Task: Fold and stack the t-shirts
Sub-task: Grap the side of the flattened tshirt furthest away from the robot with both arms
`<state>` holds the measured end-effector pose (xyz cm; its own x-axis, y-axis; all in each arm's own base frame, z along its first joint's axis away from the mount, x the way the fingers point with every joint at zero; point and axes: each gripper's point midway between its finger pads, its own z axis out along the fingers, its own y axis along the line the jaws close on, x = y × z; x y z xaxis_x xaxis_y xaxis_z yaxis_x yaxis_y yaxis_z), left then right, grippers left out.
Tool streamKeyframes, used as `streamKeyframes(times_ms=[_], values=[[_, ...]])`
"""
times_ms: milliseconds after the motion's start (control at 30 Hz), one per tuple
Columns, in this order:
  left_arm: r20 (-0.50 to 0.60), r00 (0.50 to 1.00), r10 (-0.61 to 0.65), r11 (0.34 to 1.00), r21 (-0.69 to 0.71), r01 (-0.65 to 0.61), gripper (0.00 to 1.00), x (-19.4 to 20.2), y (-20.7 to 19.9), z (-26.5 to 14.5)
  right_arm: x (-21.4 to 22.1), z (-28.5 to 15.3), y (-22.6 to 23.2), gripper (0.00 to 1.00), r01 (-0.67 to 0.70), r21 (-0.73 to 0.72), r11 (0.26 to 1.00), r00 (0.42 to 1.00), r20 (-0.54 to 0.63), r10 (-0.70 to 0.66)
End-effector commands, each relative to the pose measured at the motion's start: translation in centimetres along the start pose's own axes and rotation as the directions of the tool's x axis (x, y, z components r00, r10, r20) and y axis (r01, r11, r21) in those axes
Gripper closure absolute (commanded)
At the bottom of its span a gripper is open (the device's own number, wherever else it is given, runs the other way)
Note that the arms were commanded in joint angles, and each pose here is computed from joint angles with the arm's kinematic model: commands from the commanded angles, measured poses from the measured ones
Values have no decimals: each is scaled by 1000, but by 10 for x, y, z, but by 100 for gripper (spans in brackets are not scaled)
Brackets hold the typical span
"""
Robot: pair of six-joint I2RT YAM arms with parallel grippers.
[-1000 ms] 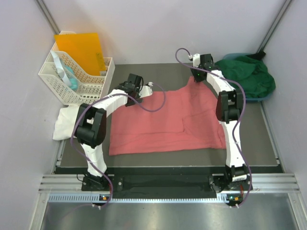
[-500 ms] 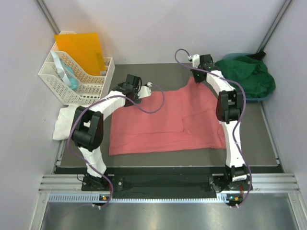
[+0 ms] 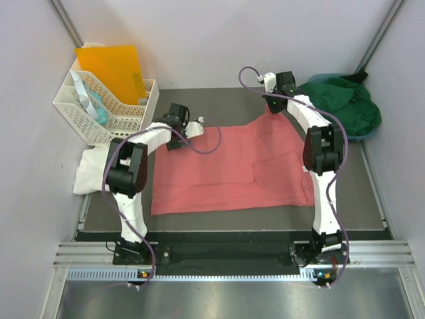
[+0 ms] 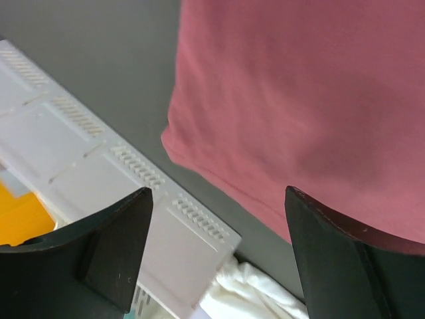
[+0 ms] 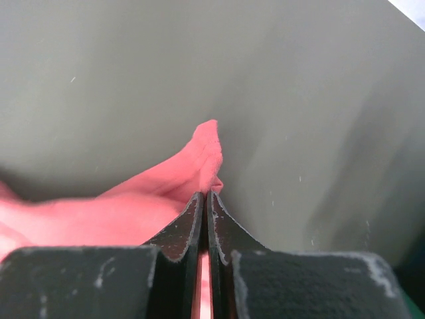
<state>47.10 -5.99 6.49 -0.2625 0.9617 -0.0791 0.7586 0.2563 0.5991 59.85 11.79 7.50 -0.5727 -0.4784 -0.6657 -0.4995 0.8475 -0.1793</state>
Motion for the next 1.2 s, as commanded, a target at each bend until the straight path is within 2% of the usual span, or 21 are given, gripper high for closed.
streamKeyframes(times_ms=[0,133,233,333,433,667,967,1167], values=[[130,989,-66,998,9,66,15,-24,57,7,-32,-39,2,100,57,19,998,995,78,-58],[237,970,-49,991,136,17,14,-32,72,-3,-27,-48,7,100,76,13,997,995,66,-77],[281,956,81,968,207,-143,13,-26,70,-12,-22,-52,8,100,86,14,996,995,57,-87],[264,949,172,920,302,-251,14,-8,57,-12,-20,-56,7,100,94,22,995,994,52,-95],[241,945,222,874,379,-303,17,8,44,-4,-19,-60,9,100,99,21,995,994,47,-100],[272,934,233,808,480,-341,16,19,15,10,-22,-71,4,100,114,50,992,992,51,-116],[261,942,213,870,389,-304,15,14,42,30,-26,-84,7,100,154,65,986,986,52,-157],[257,934,247,852,402,-336,15,20,38,39,-29,-86,11,100,165,64,984,984,59,-168]])
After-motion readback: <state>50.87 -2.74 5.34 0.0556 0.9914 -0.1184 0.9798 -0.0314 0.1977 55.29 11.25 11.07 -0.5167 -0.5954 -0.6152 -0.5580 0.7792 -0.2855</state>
